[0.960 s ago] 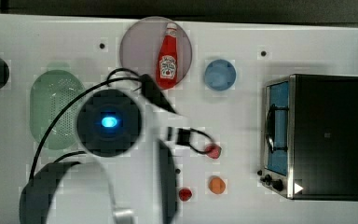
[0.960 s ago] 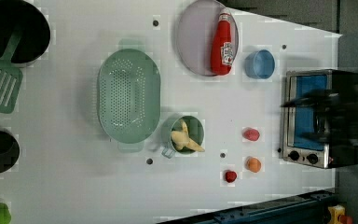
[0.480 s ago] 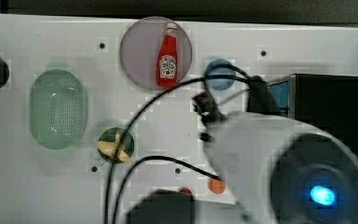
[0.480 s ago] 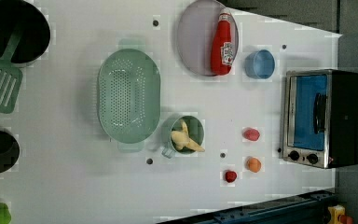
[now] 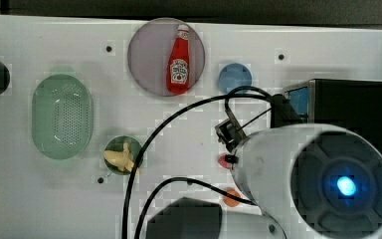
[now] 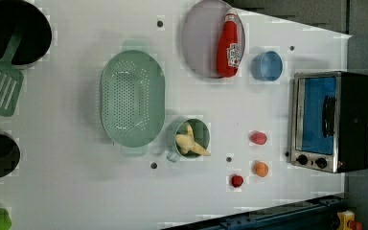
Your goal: Pick Banana and place it in mug.
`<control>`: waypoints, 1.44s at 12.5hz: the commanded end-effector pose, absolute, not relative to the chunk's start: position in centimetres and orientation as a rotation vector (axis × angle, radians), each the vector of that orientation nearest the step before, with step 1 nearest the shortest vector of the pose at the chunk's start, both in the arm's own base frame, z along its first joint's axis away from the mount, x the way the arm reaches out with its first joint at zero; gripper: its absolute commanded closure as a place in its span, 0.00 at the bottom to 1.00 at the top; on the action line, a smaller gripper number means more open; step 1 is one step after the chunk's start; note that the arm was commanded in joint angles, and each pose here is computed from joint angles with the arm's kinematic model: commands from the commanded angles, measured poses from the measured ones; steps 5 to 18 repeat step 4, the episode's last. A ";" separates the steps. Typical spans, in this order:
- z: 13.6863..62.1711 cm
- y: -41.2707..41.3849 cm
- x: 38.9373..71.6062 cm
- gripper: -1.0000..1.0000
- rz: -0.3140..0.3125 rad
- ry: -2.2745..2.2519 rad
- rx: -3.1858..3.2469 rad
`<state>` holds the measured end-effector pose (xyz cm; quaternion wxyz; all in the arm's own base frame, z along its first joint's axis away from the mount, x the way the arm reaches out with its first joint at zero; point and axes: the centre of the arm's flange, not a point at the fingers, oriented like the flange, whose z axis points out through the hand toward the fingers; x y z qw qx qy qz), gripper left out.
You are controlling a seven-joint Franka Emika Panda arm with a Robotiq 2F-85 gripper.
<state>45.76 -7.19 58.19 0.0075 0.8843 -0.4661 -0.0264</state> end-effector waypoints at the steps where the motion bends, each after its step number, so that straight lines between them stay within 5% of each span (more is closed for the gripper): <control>1: 57.2 -5.5 46.5 0.00 -0.104 -1.343 2.818; 18: 57.2 -5.5 46.5 0.00 -0.104 -1.343 2.818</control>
